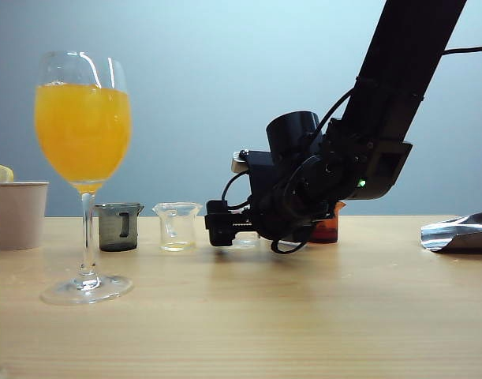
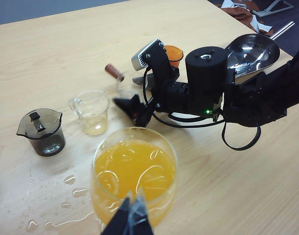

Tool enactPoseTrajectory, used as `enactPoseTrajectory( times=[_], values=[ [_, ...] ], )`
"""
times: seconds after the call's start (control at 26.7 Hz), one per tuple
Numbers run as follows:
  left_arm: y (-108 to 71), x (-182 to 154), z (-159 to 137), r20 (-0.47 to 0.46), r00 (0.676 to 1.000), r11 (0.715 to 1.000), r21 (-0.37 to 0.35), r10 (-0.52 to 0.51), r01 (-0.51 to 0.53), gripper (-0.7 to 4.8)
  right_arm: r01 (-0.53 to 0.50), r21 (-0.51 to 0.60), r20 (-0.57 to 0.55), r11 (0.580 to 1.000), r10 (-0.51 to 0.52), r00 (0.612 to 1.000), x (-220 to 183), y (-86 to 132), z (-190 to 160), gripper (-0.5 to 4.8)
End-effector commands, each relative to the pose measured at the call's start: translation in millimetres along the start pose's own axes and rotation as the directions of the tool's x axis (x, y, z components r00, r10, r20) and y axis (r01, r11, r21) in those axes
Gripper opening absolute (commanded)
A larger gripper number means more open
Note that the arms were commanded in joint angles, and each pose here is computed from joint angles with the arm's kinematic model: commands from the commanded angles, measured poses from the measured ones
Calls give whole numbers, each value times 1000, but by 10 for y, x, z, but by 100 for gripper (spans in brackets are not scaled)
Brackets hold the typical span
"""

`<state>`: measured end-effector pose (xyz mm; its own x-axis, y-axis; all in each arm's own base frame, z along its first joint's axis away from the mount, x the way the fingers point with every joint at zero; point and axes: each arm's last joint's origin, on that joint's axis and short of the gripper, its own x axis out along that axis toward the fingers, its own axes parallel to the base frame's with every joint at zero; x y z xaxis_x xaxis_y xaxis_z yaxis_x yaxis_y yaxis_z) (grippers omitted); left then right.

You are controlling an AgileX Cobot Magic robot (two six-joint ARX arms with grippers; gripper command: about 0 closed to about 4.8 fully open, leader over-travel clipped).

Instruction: Pick up the third measuring cup from the left, pour the pineapple juice inside into the goblet, and finally put the measuring cup back in its original place.

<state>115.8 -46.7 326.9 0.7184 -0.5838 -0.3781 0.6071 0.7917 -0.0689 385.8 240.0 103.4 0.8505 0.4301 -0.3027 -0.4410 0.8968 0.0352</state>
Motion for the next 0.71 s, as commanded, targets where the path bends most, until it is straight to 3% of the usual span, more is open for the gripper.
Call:
enactPoseTrajectory(
  times=[0.04, 0.37, 0.71],
  values=[
    [-3, -8, 18, 15, 1000, 1000, 9, -3, 3, -6, -41, 3, 20, 999, 41, 999, -4, 22, 44, 437],
    [-3, -8, 18, 15, 1000, 1000, 9, -3, 3, -5, -38, 2, -70, 999, 38, 997, -98, 22, 111, 438],
    [-4, -10, 22, 19, 1000, 1000, 10, -3, 3, -6, -46, 33, -105, 998, 49, 993, -572, 6, 117, 421]
  ],
)
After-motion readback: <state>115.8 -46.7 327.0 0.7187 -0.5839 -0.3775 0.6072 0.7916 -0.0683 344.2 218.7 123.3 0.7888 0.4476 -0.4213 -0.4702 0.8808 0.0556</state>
